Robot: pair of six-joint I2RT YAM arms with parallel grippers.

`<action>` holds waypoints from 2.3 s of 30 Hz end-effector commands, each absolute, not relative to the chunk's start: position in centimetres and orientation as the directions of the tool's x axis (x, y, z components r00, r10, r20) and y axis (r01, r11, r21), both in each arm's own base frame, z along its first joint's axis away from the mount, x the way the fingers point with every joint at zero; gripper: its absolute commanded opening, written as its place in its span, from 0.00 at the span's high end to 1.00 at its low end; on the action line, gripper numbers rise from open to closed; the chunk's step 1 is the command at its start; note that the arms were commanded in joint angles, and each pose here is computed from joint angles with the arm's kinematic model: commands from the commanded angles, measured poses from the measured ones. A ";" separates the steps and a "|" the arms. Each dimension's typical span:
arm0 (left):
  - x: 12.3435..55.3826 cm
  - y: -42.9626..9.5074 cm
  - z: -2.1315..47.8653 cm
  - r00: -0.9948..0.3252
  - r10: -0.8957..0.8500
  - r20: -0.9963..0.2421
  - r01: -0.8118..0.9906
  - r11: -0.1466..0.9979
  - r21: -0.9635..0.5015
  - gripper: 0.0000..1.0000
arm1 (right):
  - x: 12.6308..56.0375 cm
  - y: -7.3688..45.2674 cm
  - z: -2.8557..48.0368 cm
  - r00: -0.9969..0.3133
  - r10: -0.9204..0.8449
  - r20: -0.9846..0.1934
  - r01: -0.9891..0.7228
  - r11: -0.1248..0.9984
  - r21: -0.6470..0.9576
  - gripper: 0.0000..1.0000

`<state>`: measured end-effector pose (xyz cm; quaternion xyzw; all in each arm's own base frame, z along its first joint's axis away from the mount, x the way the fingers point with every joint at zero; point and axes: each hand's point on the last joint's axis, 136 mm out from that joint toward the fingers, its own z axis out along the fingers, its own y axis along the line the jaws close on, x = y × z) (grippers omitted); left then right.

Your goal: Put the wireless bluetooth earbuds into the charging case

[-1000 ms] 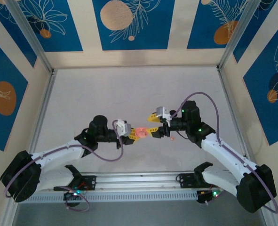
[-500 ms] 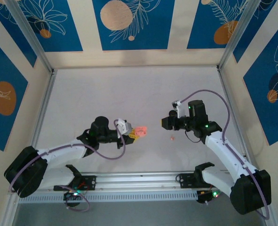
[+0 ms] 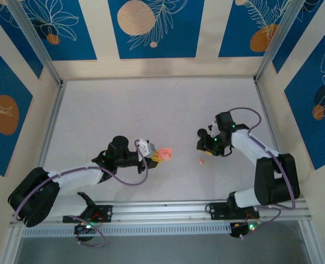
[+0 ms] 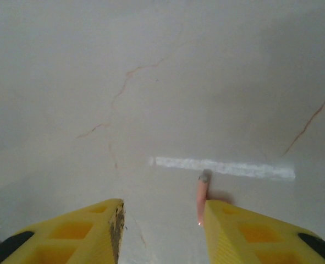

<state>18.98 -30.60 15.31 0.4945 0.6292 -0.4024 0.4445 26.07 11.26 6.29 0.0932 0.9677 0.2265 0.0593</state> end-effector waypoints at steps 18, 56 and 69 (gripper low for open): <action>19.5 -30.1 15.4 -0.109 0.285 -0.952 0.976 0.212 -0.048 0.86 | 25.1 12.1 2.6 -0.989 0.114 0.093 0.136 0.952 0.274 0.58; 19.3 -29.6 14.9 -0.126 0.302 -0.945 0.971 0.231 -0.056 0.86 | 25.3 11.5 3.5 -0.986 0.056 0.156 0.089 0.971 0.220 0.58; 19.3 -29.5 14.8 -0.127 0.309 -0.942 0.970 0.236 -0.053 0.86 | 25.0 14.0 2.8 -0.981 0.006 0.196 0.066 0.951 0.303 0.63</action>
